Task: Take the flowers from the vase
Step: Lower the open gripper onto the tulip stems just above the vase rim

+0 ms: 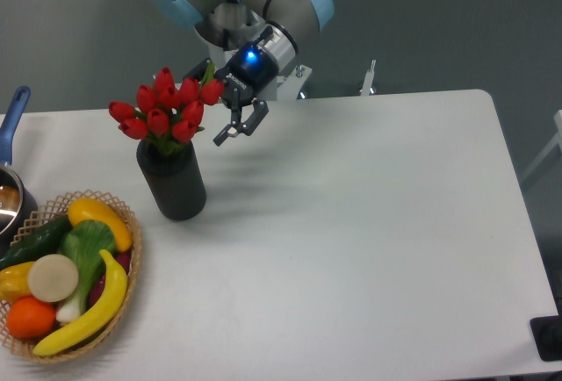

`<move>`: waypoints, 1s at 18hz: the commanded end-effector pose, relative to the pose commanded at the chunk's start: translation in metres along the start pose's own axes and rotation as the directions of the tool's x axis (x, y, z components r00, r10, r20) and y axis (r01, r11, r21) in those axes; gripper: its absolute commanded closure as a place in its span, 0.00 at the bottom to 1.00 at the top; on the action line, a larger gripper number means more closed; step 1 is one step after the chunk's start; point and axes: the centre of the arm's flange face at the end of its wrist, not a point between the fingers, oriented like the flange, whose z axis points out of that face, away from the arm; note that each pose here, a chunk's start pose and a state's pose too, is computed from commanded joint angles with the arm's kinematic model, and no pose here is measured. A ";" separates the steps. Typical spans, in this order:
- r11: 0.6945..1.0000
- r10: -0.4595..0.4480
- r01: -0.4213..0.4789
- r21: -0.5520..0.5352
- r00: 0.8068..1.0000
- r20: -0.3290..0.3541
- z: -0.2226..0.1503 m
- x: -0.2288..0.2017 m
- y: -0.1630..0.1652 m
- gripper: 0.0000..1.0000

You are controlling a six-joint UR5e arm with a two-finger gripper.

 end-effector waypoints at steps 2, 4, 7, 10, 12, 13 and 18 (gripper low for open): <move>1.000 0.002 -0.002 0.009 1.000 -0.002 0.001 -0.003 -0.002 0.00; 1.000 0.007 -0.007 0.015 1.000 -0.018 0.005 -0.007 -0.005 0.00; 1.000 0.009 -0.008 0.015 0.999 -0.044 0.013 -0.009 -0.007 0.00; 1.000 0.009 -0.008 0.015 0.998 -0.057 0.017 -0.006 -0.006 0.00; 1.000 0.006 -0.005 0.014 0.998 -0.067 0.021 -0.007 -0.005 0.00; 1.000 0.008 -0.007 0.014 0.997 -0.076 0.023 -0.007 -0.005 0.00; 1.000 0.006 -0.005 0.014 0.996 -0.084 0.026 -0.008 -0.005 0.41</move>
